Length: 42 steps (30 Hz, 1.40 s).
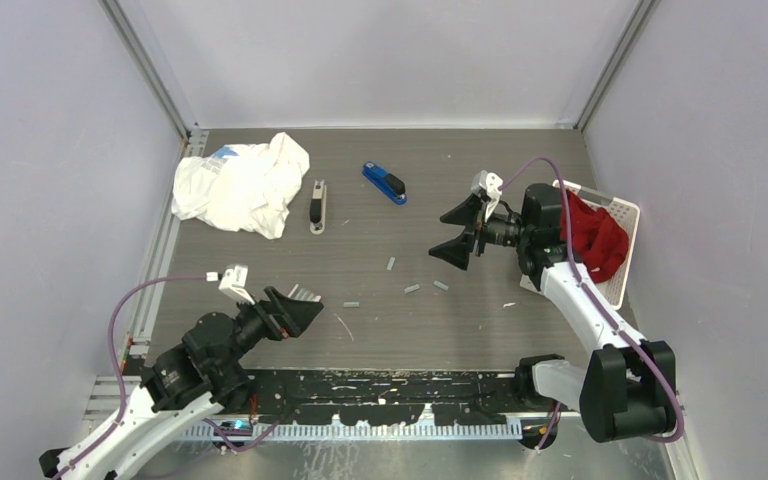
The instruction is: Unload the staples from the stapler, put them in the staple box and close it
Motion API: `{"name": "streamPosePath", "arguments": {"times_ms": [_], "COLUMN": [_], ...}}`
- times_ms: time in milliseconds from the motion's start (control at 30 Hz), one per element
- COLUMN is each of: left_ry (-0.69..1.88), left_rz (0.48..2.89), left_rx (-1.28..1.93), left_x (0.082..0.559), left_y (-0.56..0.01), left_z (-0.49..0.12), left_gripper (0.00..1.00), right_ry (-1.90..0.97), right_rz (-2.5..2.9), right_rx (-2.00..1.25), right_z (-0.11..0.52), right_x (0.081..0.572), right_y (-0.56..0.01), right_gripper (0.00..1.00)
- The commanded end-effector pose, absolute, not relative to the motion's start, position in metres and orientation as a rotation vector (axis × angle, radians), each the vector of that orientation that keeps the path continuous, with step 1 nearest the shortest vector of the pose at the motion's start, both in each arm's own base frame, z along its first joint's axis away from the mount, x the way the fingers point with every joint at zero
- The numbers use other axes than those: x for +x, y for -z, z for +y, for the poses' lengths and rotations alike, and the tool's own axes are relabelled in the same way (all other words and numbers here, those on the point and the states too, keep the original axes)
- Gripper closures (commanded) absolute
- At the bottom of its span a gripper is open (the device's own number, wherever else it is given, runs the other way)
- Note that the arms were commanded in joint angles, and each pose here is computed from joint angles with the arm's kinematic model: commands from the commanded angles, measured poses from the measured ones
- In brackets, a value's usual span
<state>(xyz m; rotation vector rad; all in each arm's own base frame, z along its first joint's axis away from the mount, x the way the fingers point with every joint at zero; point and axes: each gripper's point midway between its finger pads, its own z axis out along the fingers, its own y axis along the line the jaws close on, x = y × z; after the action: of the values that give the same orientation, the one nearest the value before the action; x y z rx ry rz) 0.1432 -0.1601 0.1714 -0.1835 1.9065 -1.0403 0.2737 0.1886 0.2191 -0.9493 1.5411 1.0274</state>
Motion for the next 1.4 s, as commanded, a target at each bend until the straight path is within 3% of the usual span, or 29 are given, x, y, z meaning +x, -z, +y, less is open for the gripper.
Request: {"name": "streamPosePath", "arguments": {"times_ms": [0,667,1367], "left_ry": [1.056,0.869,0.335], "left_rz": [1.88,1.993,2.113], "left_rx": [-0.157,-0.115,-0.207], "left_x": [0.144,0.152,0.195], "left_y": [-0.179,-0.159,-0.132], "left_z": [-0.164,-0.155,-0.122], "left_gripper": [0.01,0.01,0.01], "right_ry": [-1.038,-1.02,-1.003], "right_rz": [1.496,1.501,1.545], "right_rx": [-0.978,-0.978,-1.023], "right_z": [0.19,0.189,0.201], "right_x": [0.274,0.276,0.277], "right_y": [-0.23,-0.234,-0.226], "right_gripper": [0.0,0.0,0.0]}}
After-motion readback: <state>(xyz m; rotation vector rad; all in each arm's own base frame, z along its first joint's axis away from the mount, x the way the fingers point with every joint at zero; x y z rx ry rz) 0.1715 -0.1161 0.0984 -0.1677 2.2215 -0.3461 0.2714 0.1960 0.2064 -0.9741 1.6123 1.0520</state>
